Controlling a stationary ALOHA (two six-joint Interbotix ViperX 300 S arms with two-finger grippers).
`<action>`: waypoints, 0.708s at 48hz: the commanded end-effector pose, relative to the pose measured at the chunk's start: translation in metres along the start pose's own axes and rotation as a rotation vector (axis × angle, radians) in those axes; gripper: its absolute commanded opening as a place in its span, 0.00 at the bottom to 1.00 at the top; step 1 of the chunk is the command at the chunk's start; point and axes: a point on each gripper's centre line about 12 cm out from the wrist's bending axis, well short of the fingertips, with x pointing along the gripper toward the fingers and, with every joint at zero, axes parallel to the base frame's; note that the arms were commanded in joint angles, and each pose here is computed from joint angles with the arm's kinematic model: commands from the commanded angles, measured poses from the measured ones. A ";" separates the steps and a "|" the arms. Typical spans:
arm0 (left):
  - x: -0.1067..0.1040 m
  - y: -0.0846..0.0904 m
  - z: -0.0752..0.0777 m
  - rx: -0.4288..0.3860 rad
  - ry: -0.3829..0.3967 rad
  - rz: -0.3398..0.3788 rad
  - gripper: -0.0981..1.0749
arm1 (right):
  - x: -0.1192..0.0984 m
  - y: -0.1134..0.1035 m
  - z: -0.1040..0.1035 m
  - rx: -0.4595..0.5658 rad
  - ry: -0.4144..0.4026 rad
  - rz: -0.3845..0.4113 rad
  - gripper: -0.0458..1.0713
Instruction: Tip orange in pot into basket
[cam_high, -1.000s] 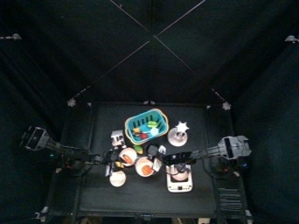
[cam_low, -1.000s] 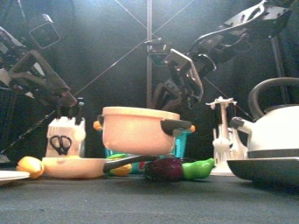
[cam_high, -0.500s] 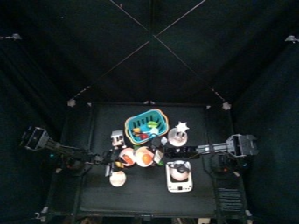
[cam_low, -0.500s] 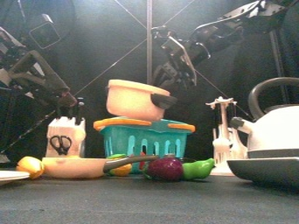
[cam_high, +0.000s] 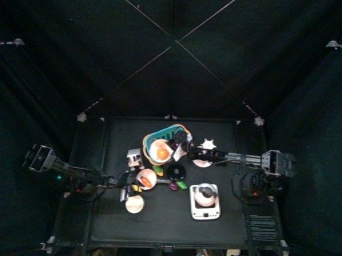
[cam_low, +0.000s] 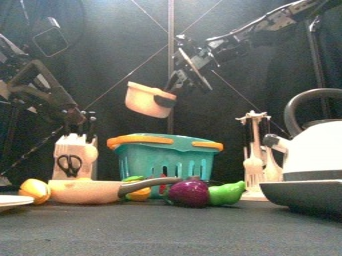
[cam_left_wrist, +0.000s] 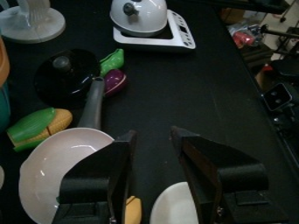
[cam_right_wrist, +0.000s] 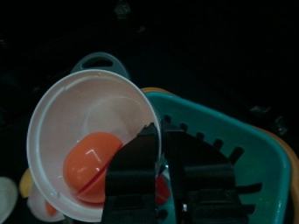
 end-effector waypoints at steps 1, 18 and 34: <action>0.001 0.000 0.005 -0.003 -0.017 0.001 0.75 | 0.001 -0.008 0.024 -0.049 -0.067 -0.019 0.23; 0.002 -0.001 0.006 -0.004 -0.019 -0.002 0.75 | 0.014 -0.019 0.021 -0.204 -0.074 -0.164 0.23; 0.002 -0.001 0.007 -0.005 -0.021 0.001 0.75 | 0.014 -0.031 0.013 -0.399 -0.043 -0.332 0.23</action>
